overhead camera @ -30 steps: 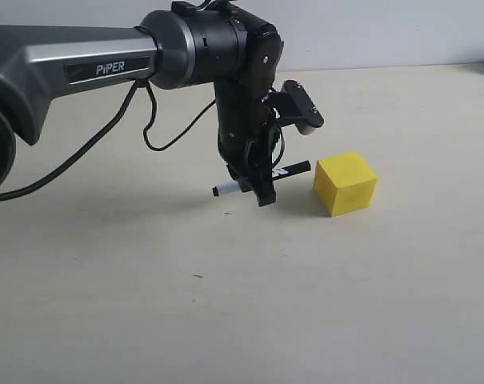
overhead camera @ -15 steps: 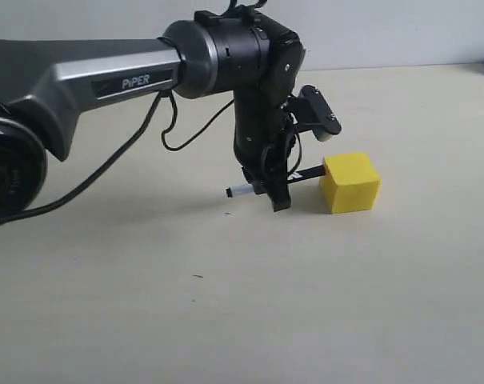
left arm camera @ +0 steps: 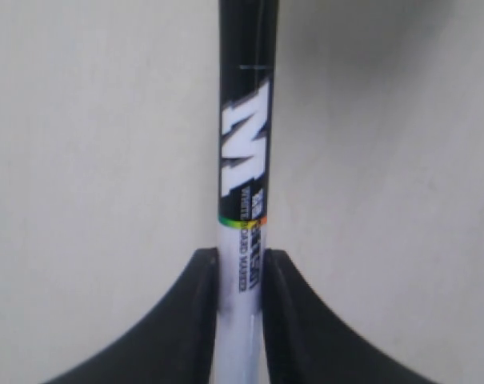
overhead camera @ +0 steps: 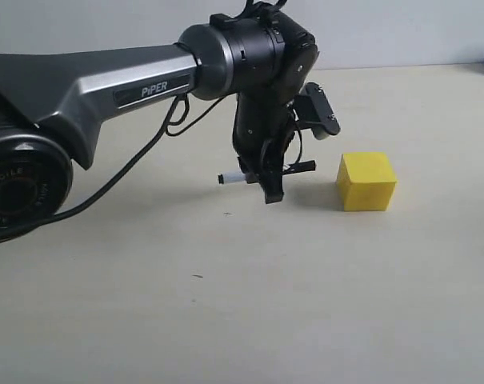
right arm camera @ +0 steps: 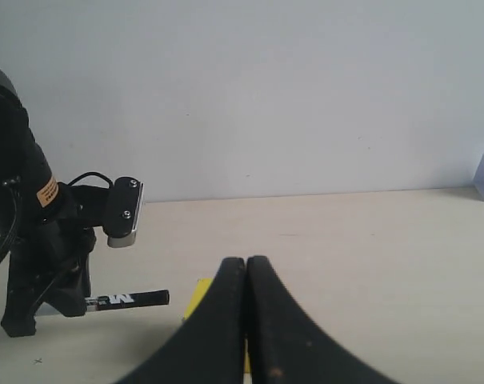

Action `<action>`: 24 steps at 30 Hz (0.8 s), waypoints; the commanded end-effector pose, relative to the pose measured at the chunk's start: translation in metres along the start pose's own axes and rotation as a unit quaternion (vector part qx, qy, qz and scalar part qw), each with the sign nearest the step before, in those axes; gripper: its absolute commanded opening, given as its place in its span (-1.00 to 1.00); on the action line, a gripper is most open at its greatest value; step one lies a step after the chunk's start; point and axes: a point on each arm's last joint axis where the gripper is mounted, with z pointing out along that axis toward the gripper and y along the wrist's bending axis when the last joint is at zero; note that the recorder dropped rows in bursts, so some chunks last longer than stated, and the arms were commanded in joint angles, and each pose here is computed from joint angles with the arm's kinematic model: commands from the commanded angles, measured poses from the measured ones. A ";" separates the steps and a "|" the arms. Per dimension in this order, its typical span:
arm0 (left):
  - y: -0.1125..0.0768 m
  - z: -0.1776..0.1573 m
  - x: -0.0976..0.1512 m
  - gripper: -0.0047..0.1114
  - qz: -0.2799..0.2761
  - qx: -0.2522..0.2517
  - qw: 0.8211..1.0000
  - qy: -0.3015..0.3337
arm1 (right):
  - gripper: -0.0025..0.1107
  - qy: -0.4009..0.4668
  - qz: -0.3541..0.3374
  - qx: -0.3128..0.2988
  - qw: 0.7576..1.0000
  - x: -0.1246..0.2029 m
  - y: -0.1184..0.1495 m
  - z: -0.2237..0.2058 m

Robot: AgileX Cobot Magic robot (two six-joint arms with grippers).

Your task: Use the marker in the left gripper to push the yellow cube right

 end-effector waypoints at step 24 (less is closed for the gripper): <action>0.010 0.003 0.007 -0.92 0.075 0.043 0.996 -0.025 | -0.96 -0.004 -0.001 -0.001 1.000 0.001 0.000 0.000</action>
